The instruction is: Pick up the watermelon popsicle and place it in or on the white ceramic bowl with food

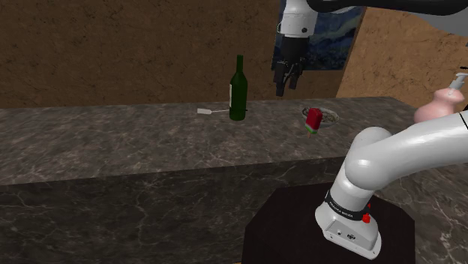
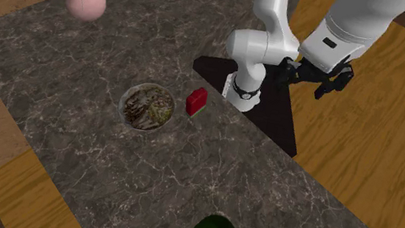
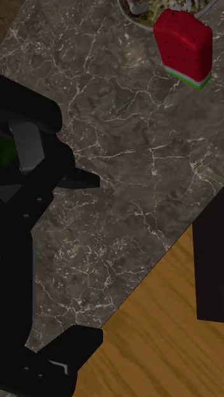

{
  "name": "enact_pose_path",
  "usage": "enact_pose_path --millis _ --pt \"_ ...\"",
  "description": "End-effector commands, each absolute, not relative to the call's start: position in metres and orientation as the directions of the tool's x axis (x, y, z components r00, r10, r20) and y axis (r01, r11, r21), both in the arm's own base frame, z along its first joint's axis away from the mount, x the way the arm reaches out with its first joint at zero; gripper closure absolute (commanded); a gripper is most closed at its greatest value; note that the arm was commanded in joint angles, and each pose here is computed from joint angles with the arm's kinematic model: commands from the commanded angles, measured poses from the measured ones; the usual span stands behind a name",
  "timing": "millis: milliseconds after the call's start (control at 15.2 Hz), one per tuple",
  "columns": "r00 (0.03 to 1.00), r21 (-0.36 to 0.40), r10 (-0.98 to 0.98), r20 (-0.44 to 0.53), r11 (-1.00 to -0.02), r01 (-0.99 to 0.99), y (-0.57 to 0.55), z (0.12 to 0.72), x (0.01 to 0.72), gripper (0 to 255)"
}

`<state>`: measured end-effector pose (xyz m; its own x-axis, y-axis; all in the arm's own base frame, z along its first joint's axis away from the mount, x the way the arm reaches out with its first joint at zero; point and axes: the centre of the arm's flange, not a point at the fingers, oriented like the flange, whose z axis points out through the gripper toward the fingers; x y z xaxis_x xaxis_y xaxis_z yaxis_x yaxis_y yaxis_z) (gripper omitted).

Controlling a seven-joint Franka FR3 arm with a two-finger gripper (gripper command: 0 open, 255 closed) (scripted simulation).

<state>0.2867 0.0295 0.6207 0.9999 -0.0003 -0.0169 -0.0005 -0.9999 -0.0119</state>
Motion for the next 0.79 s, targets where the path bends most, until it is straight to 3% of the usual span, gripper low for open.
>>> enact_pose_path --millis 0,726 --pt "1.0 -0.012 0.0 -0.017 -1.0 0.0 0.029 0.621 0.287 0" --pt "0.99 0.018 -0.136 0.037 -0.99 -0.136 -0.095 0.556 0.271 0"
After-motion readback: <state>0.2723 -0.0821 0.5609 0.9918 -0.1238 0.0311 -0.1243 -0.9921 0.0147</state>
